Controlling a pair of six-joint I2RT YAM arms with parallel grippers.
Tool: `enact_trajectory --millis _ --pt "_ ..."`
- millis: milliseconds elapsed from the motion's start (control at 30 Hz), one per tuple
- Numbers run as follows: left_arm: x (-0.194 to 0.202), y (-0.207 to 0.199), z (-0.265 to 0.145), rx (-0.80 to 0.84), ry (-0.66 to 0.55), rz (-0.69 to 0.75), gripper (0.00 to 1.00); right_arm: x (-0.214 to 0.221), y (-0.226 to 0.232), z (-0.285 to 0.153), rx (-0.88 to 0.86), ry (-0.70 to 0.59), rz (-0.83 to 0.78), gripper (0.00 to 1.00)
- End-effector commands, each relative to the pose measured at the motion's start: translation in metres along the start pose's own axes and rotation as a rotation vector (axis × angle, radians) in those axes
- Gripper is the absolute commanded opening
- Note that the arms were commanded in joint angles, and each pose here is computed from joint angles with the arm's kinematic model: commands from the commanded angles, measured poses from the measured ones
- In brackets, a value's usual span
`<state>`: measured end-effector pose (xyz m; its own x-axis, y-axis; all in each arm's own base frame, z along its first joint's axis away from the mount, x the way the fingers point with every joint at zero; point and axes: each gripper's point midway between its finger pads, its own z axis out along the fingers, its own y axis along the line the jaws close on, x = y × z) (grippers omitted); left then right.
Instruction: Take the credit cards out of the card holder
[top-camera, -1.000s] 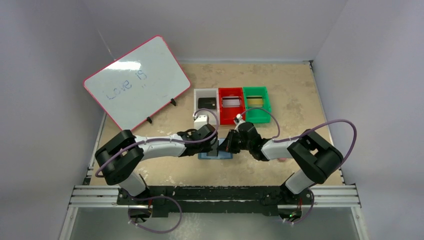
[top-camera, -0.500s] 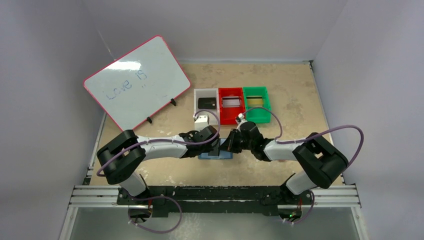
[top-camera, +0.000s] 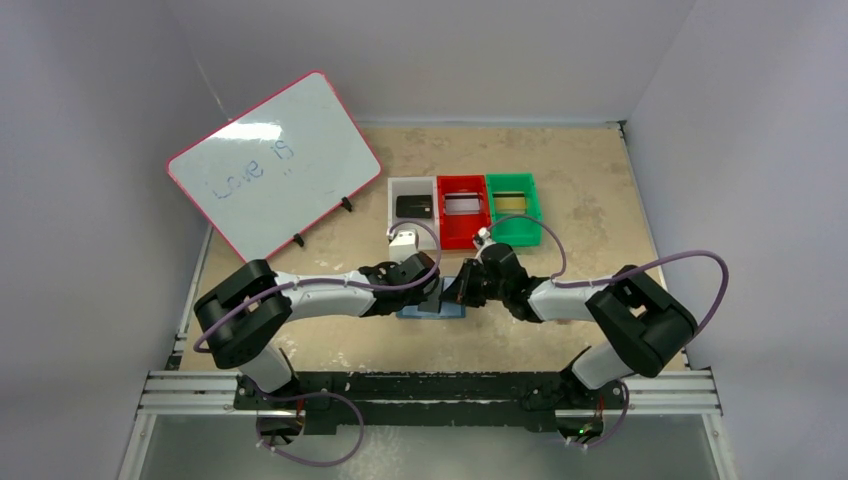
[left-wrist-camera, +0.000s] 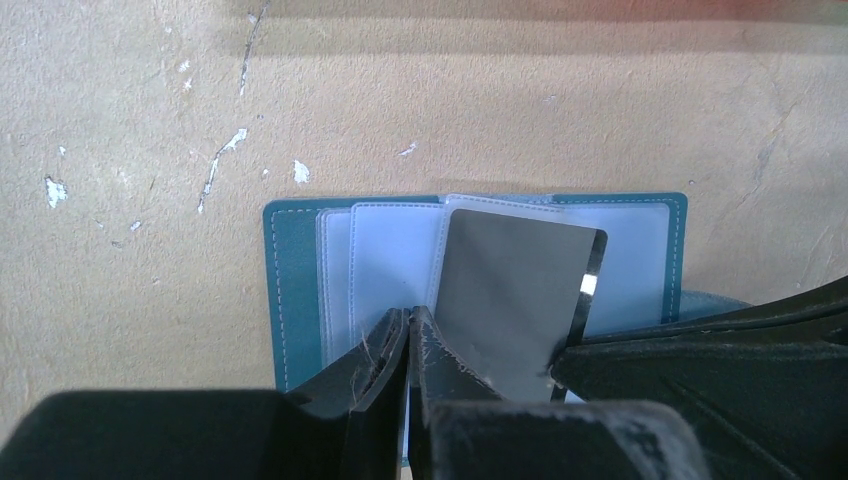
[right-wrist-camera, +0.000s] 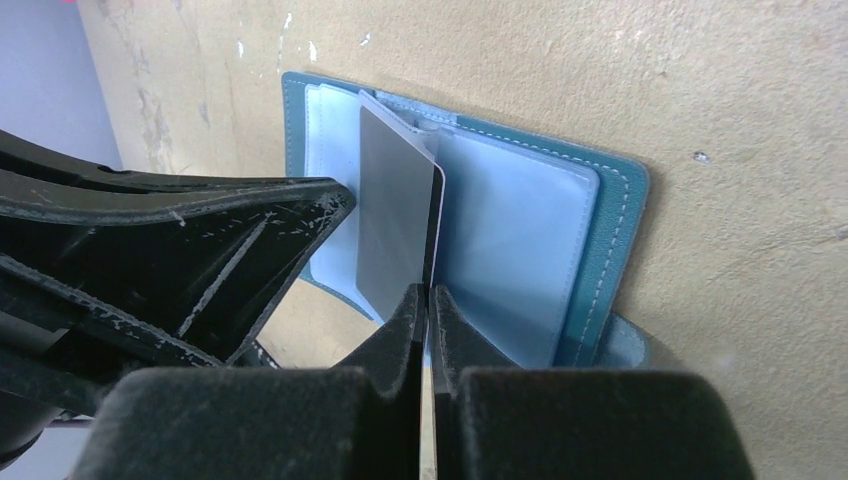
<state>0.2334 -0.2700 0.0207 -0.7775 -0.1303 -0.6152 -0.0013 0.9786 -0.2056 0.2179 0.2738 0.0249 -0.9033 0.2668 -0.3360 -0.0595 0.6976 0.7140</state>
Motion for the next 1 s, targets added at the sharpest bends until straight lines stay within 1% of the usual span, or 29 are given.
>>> enact_trajectory --millis 0,133,200,400,500,567,667,800,867,967 --pt "0.038 0.059 0.005 -0.191 0.106 0.114 0.03 0.002 -0.018 -0.002 0.089 0.016 -0.029 0.0" --pt "0.034 0.056 0.004 -0.183 0.098 0.107 0.03 0.0 -0.025 0.0 0.135 0.03 -0.055 0.0" --pt "0.029 0.048 0.0 -0.15 0.085 0.088 0.04 0.001 -0.024 0.001 0.129 0.04 -0.072 0.0" --pt "-0.015 -0.003 -0.016 0.0 -0.005 0.02 0.16 0.0 -0.02 0.008 0.107 0.048 -0.082 0.0" --pt "-0.037 -0.025 -0.023 0.062 -0.052 -0.021 0.19 0.0 -0.019 0.01 0.102 0.053 -0.082 0.0" --pt "-0.042 -0.034 -0.024 0.086 -0.061 -0.028 0.21 0.0 -0.02 0.01 0.103 0.053 -0.082 0.0" --pt "-0.036 -0.042 -0.018 0.108 -0.03 -0.018 0.22 0.001 -0.021 0.01 0.106 0.054 -0.081 0.0" --pt "-0.013 -0.041 -0.008 0.128 0.036 -0.019 0.21 0.001 -0.021 0.01 0.104 0.051 -0.081 0.0" --pt "-0.001 -0.032 -0.002 0.101 0.06 -0.018 0.17 0.001 -0.021 0.009 0.103 0.051 -0.081 0.0" --pt "0.011 -0.01 0.004 0.016 0.078 -0.002 0.12 -0.001 -0.017 0.007 0.09 0.043 -0.085 0.0"
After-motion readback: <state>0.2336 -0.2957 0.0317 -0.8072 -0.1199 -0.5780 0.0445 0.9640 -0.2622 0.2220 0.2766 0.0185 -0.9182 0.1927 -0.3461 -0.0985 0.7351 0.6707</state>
